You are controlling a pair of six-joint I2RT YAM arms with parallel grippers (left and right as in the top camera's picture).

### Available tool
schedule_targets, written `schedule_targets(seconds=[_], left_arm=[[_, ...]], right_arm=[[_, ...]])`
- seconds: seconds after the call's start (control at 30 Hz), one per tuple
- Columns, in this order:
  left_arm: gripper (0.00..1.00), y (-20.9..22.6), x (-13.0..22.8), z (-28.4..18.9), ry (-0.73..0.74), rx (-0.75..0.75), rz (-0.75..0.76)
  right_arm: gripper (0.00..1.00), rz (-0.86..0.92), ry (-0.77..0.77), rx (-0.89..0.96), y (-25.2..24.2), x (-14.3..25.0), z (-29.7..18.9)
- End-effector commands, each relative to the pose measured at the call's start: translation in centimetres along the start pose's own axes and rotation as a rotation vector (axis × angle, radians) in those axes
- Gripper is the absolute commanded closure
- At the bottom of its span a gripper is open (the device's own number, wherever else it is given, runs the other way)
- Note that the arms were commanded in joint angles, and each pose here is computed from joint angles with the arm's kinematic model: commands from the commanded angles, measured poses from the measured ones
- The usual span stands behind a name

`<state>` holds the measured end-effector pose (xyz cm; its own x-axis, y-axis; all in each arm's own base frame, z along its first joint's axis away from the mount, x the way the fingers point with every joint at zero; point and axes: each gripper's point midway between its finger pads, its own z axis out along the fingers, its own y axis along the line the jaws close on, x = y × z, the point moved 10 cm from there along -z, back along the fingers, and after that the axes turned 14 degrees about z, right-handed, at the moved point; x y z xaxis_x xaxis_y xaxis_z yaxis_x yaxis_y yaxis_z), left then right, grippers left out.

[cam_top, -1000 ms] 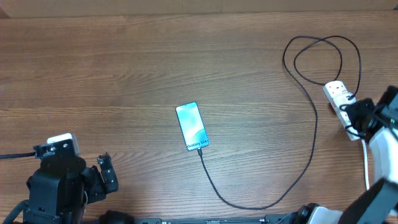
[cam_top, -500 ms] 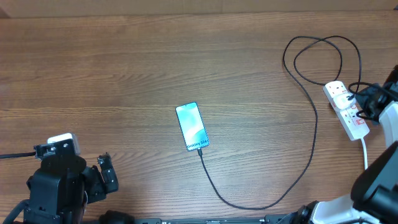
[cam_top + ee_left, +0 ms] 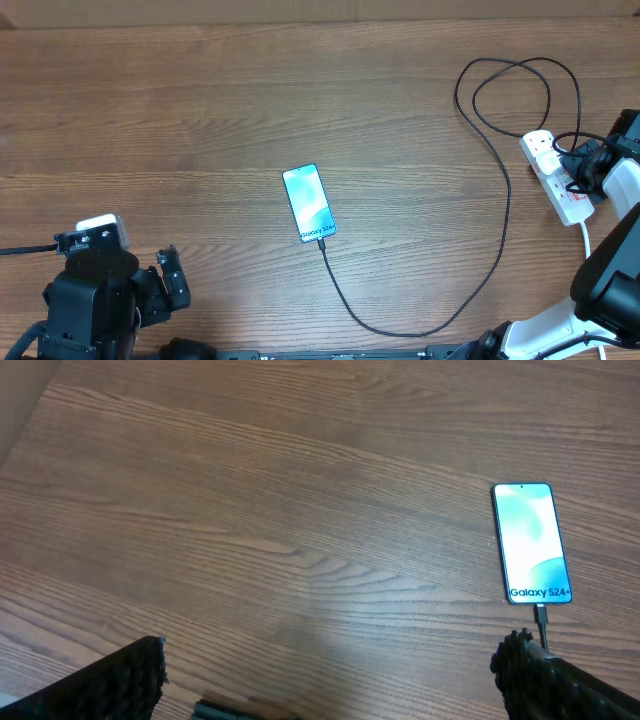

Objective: Plug charger to phone and switch on socket

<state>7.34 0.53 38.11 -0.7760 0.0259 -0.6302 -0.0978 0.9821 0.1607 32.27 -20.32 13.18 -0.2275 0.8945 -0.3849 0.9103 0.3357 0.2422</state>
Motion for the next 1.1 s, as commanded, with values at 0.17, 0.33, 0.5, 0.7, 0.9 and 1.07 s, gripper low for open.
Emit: schedule_targets(seconds=[0.17,0.33,0.5,0.7,0.9,1.07], left_arm=[[0.0,0.1,0.1,0.0,-0.001,-0.006,-0.016],[0.0,0.1,0.1,0.0,-0.001,-0.006,-0.016],[0.0,0.1,0.1,-0.1,-0.003,-0.006,-0.017],[0.0,0.1,0.1,-0.1,-0.003,-0.006,-0.017],[0.0,0.1,0.1,-0.1,-0.003,-0.006,-0.017],[0.0,0.1,0.1,-0.1,-0.003,-0.006,-0.017]], right_arm=[[0.96,-0.033,0.004,-0.056,1.0,-0.2,-0.3],[0.96,-0.076,0.017,-0.064,1.9,0.7,0.1],[0.96,-0.11,0.006,-0.051,2.5,1.3,0.1],[0.96,-0.112,0.016,-0.033,2.3,1.6,0.6],[0.96,-0.115,0.039,-0.019,2.1,2.0,1.1],[0.96,-0.115,0.05,-0.029,2.2,2.1,1.1]])
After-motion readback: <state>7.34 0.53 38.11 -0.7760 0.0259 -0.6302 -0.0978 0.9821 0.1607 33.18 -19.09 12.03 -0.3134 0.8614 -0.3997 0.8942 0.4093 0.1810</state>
